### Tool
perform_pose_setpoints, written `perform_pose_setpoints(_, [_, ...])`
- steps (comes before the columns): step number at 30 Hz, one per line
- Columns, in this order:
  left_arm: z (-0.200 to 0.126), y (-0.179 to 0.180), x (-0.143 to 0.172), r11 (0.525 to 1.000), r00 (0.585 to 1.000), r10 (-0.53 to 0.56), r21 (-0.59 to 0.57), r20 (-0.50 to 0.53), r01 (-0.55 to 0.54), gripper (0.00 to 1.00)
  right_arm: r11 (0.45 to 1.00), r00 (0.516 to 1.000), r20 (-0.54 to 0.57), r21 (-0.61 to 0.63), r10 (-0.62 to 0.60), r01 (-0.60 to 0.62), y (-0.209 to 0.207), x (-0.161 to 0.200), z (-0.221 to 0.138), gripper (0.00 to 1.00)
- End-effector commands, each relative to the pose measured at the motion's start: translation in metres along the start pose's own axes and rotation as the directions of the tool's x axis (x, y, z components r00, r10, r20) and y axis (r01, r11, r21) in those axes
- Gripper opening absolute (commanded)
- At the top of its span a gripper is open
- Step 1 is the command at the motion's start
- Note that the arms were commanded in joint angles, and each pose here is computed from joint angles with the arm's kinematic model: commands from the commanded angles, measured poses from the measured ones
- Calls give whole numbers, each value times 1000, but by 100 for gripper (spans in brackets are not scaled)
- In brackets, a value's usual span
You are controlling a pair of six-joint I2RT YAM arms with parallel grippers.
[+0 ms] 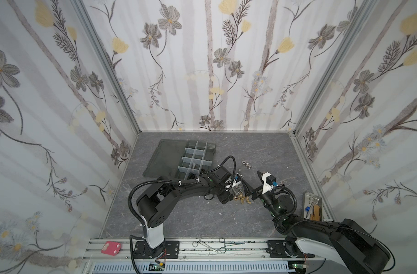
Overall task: Sort the screws and nuts into containers
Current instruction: Pick up the screw at the center of the table.
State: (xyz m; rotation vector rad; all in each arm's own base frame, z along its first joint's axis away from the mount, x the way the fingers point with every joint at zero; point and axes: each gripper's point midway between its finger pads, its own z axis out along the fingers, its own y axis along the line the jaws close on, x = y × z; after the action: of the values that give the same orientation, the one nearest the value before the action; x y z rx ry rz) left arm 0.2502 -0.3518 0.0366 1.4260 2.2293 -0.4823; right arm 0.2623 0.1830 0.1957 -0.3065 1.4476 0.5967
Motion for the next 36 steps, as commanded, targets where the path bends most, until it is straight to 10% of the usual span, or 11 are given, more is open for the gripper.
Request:
perform_pose_setpoints(1, [6,3,-6,1000,999,19,-18,33,-18,73,1000,999,46,-20,-5,6,4,-11,-1,100])
perform_pose_setpoints(18, [12,15,-7,996,998,26,-89,61,-21,25,999,999,31,5,32,-32,2,-5,-4,98])
perform_pose_setpoints(36, [-106,102,-59,924,901,-138,-274,411,266,20,997,1000,10,71,21,-22,-8,1,8,99])
